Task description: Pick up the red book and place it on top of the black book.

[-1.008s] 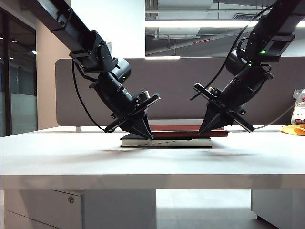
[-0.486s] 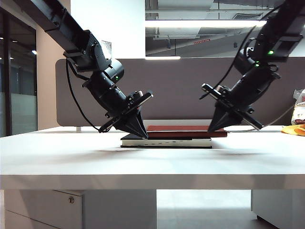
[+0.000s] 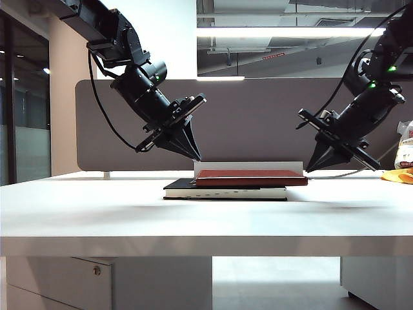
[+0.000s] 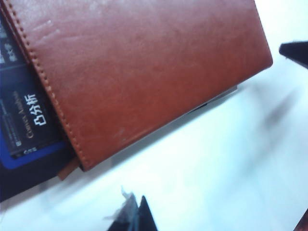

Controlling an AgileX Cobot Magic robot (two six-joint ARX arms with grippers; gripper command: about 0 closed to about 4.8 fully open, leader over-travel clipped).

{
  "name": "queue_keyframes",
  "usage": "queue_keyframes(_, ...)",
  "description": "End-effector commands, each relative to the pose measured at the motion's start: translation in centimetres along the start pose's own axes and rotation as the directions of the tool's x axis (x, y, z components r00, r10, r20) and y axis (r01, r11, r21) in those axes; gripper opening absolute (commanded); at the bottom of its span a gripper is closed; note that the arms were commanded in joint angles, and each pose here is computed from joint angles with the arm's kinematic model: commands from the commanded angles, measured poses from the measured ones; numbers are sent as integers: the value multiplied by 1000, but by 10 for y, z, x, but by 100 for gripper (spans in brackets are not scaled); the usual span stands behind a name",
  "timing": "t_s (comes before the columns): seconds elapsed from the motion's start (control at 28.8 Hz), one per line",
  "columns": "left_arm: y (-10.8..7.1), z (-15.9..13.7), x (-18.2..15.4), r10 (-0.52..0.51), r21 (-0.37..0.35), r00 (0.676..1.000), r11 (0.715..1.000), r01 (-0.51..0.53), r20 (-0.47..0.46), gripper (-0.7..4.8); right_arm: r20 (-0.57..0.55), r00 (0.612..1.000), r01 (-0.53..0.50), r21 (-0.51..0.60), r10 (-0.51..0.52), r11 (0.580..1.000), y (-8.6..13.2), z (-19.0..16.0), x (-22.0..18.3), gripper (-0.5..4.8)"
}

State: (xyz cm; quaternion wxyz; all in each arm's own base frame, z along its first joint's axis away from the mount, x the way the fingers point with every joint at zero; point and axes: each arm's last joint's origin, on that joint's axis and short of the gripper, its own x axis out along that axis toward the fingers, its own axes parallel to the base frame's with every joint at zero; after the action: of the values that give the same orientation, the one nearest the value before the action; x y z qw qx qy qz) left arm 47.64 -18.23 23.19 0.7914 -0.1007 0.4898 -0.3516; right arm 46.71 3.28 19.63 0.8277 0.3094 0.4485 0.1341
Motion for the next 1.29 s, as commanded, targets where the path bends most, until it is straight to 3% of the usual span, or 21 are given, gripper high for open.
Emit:
queue_keyframes(0.03, -2, -1, -3, -3, 13, 1000, 1000, 3, -11, -6, 40, 999, -10, -13, 10, 1000, 5, 4, -2, -2)
queue_keyframes(0.38, -2, -2, -4, -2, 30, 1000, 1000, 2, -23, -6, 74, 996, 44, 1, -44, 999, 3, 5, -1, -2)
queue_keyframes(0.66, -2, -1, -7, -3, 36, 1000, 999, 3, -14, -6, 36, 998, 53, 11, -53, 999, -2, -1, 11, -2)
queue_keyframes(1.29, -5, 1, -13, -4, 41, 1000, 999, 4, -2, -6, 33, 999, -6, -37, 7, 999, 17, -8, 22, -2)
